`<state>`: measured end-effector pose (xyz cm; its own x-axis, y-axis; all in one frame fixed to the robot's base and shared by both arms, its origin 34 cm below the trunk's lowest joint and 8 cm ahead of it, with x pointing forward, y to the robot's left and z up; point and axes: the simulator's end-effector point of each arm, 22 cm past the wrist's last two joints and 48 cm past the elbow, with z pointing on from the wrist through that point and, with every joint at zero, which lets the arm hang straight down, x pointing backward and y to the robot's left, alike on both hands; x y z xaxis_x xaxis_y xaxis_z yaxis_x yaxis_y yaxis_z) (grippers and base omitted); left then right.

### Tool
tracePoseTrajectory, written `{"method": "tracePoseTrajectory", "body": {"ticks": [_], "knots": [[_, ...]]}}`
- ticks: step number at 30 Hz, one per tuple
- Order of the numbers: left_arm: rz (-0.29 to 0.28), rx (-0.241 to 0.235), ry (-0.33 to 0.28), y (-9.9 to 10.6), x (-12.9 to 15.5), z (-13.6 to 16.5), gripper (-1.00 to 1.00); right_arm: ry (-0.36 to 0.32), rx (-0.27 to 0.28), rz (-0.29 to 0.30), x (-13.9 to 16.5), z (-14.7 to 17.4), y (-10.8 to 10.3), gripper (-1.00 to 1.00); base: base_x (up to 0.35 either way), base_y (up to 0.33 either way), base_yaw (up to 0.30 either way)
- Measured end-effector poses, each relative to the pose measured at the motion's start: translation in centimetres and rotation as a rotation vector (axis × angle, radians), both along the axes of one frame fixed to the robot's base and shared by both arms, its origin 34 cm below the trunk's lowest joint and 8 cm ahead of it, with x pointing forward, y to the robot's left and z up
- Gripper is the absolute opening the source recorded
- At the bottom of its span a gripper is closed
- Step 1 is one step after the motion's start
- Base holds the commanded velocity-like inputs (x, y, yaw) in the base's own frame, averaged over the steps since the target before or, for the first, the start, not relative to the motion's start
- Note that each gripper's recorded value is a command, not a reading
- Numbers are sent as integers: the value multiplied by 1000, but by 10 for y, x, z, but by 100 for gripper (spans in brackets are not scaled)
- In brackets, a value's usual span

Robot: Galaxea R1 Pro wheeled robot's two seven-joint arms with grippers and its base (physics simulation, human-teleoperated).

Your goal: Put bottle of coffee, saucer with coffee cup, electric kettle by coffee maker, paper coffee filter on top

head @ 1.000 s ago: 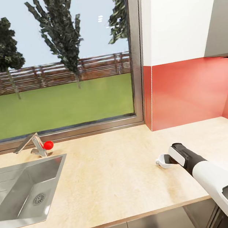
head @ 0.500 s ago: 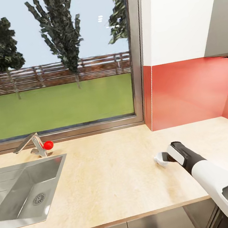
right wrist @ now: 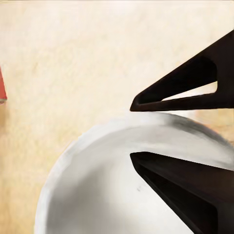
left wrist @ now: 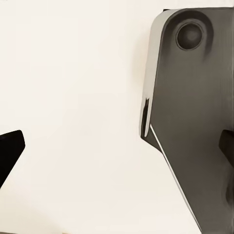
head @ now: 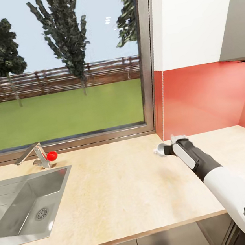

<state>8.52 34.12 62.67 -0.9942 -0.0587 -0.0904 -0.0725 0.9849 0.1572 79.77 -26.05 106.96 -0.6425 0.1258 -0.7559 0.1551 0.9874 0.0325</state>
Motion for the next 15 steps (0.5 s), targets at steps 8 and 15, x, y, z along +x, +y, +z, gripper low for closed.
{"method": "tracePoseTrajectory", "body": {"ticks": [8, 15], "knots": [[8, 2, -7, 0, 2, 0, 100, -86, -20, 125, 5, 37, 61, -100, -19, 0, 0], [21, 2, -9, -1, 3, 0, 100, -57, -23, 193, -4, 45, 92, -100, -264, 0, 0]]}}
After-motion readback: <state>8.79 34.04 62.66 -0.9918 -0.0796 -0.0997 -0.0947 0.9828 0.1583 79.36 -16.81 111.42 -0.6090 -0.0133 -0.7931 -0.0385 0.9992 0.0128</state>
